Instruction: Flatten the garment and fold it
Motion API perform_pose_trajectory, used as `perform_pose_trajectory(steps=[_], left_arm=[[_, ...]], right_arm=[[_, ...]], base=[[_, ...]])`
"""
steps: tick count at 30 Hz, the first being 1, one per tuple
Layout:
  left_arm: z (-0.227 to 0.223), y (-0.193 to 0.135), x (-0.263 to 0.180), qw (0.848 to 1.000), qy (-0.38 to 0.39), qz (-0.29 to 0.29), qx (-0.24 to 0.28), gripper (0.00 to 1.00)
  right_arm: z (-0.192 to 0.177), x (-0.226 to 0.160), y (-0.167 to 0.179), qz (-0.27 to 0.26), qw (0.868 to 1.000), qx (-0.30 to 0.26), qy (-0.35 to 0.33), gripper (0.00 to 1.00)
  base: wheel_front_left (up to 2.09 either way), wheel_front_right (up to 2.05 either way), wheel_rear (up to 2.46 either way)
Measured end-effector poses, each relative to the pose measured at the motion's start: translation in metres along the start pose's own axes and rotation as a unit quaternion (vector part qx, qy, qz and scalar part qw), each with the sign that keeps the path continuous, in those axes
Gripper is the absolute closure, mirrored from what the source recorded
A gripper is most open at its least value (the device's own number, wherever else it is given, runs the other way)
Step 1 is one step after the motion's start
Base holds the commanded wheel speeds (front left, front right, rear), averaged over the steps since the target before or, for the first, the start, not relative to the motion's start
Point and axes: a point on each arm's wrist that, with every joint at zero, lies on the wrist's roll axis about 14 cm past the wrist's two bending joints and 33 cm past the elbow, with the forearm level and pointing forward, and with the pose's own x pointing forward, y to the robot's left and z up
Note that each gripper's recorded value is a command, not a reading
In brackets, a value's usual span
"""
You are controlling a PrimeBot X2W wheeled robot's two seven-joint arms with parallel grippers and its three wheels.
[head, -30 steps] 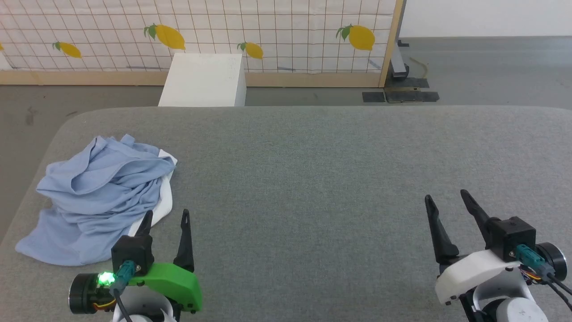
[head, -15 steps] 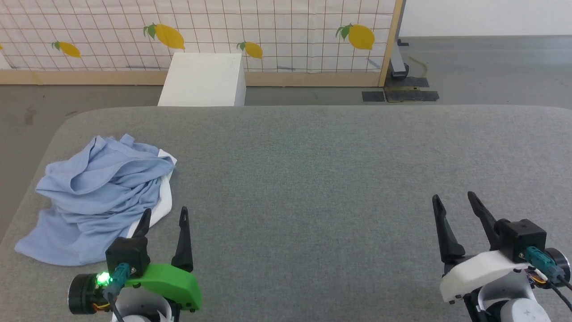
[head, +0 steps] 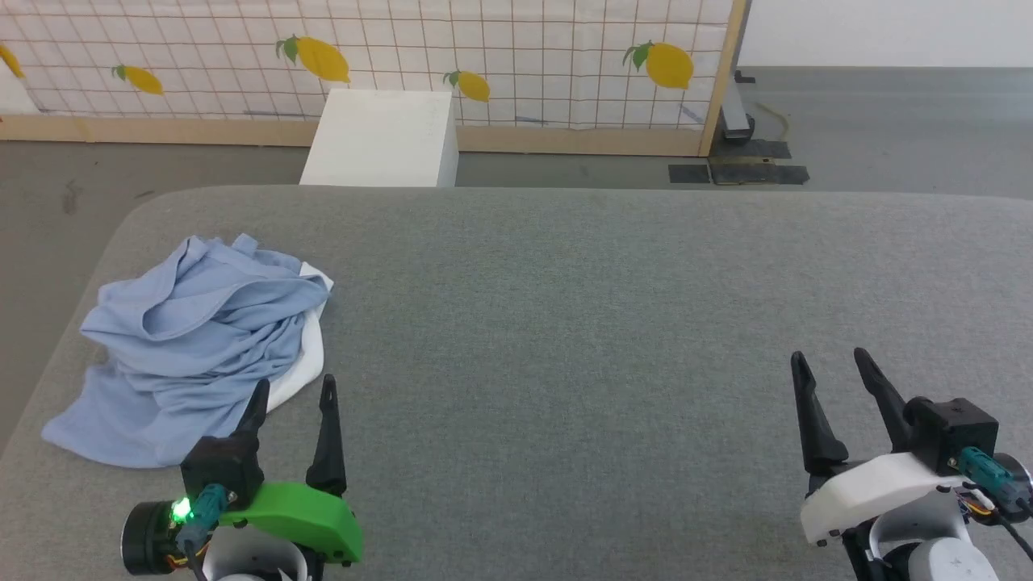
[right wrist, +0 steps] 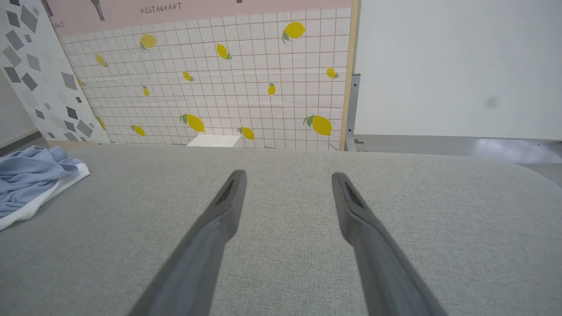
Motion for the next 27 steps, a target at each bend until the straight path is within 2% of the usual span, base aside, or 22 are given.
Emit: perform_pose_trajectory(steps=[27], left_arm=[[0.008,0.047,-0.037,0.996,-0.030,0.076,-0.025,0.00]], right_arm=[[-0.017,0.017,0.066,0.094,0.995,0.030,0.013,0.00]], base=[[0.00,0.00,0.00]])
